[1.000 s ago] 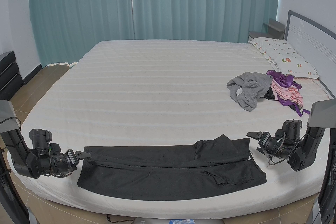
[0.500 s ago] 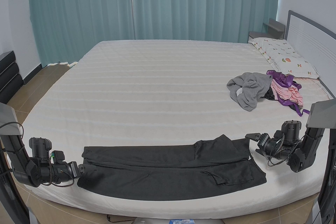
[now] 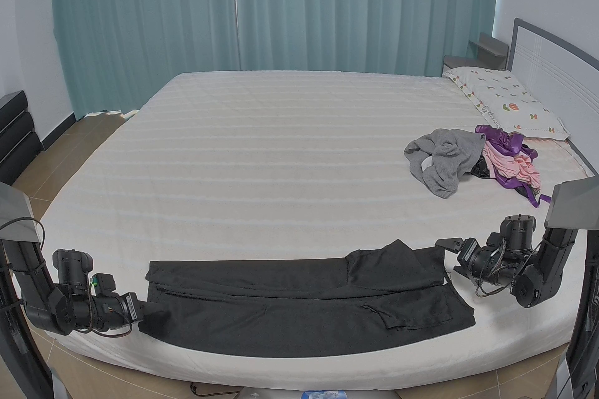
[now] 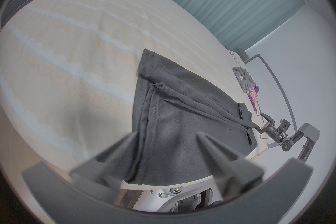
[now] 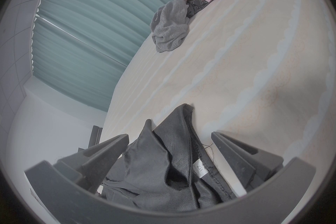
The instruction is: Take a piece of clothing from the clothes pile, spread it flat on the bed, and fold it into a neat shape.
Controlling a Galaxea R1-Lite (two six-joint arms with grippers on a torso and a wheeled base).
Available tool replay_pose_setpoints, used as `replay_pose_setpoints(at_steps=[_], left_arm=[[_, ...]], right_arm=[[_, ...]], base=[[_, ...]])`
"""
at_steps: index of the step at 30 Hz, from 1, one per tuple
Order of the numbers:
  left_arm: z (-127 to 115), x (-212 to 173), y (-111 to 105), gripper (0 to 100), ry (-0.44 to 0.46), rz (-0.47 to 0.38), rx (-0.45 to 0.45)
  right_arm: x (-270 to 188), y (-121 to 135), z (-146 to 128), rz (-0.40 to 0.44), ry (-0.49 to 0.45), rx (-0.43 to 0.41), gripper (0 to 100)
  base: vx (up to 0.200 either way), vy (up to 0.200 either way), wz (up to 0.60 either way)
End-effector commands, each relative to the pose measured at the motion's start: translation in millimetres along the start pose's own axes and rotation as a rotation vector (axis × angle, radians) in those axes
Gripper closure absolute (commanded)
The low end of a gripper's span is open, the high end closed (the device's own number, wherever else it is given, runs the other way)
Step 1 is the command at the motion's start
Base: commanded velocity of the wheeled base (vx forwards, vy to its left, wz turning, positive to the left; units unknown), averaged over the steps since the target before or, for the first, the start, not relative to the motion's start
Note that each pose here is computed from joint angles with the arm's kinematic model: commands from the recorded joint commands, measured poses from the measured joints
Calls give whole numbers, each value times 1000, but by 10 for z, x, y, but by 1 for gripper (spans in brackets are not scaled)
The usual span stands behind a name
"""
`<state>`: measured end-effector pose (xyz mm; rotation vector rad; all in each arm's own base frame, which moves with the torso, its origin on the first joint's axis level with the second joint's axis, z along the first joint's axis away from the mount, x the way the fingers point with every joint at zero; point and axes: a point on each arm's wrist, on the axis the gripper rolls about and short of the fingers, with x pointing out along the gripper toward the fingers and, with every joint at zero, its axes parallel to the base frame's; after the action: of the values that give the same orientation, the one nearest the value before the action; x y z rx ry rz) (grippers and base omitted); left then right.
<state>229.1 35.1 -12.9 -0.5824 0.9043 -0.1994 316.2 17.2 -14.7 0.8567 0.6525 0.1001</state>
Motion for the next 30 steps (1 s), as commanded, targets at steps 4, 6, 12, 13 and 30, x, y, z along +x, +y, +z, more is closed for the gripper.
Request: replay_pose_setpoints(at_steps=[4, 6, 12, 13, 30], left_arm=[[-59, -76, 99, 100, 1, 34, -45], [-95, -101, 87, 100, 10, 35, -42], [-234, -162, 90, 100, 44, 74, -25], [-234, -162, 90, 100, 44, 74, -25], [-185, -268, 133, 100, -30, 98, -34]], right_arm=[[1, -2, 0, -1, -1, 0, 0], [-1, 1, 2, 0, -2, 0, 0], [0, 0, 9, 0, -4, 2, 0], [0, 0, 9, 0, -4, 2, 0], [-2, -2, 6, -1, -3, 2, 0]], base=[[0, 0, 0], [0, 0, 0], [0, 0, 0], [0, 0, 0], [0, 0, 0]])
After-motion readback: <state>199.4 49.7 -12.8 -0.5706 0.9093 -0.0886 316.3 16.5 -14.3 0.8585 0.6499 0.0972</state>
